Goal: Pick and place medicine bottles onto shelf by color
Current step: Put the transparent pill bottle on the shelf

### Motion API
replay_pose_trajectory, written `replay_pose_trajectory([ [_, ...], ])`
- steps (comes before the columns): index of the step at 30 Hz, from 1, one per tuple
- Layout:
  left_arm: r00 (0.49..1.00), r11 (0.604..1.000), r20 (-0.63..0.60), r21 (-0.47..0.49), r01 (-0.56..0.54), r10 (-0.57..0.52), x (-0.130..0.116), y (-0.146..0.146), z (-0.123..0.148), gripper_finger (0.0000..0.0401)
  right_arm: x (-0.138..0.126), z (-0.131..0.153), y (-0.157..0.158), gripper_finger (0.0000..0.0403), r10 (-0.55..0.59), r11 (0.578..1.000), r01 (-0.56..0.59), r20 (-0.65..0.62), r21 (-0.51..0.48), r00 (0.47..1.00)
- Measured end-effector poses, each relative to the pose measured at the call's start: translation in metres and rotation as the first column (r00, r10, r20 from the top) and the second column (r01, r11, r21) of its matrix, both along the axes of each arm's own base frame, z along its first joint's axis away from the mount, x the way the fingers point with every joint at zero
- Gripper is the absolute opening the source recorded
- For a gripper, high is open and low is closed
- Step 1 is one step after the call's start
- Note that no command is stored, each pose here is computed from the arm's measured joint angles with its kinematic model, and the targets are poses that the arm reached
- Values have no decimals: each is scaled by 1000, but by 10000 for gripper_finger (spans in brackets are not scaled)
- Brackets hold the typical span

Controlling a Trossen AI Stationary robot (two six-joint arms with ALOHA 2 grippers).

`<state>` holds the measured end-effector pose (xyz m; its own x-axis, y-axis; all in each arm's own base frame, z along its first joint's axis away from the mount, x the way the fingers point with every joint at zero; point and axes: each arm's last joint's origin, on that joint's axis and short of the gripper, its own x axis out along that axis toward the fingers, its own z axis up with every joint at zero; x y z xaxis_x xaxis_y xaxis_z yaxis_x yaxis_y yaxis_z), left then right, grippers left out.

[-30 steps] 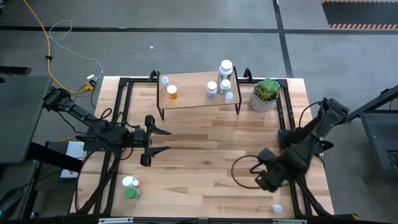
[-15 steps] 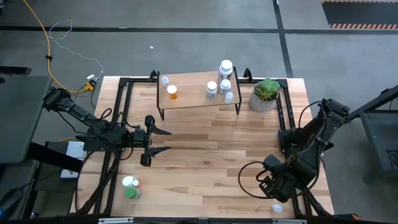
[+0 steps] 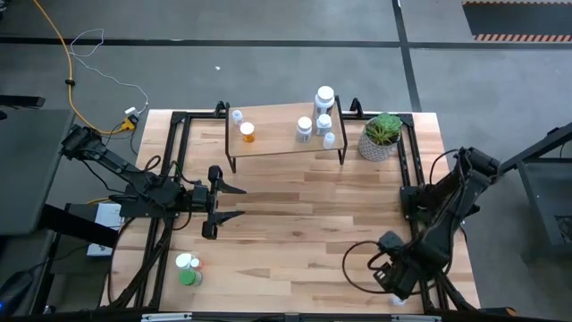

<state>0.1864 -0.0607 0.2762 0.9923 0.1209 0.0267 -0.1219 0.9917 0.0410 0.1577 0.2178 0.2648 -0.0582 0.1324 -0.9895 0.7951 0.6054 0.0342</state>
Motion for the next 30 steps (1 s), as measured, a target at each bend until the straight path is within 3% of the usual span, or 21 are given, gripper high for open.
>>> replay_pose_trajectory([
  [9, 1000, 1000, 0, -1, 0, 0, 0, 0, 0, 243, 3, -26, 46, 220, -110, 984, 114, -37, 140, 993],
  [16, 1000, 1000, 1, -3, 0, 0, 0, 0, 0, 243, -11, -49, 68, 220, -141, 983, 155, -141, 94, 980],
  [30, 1000, 1000, 0, -2, 0, 0, 0, 0, 0, 243, -12, -59, 74, 220, -219, 973, 225, -101, 51, 970],
])
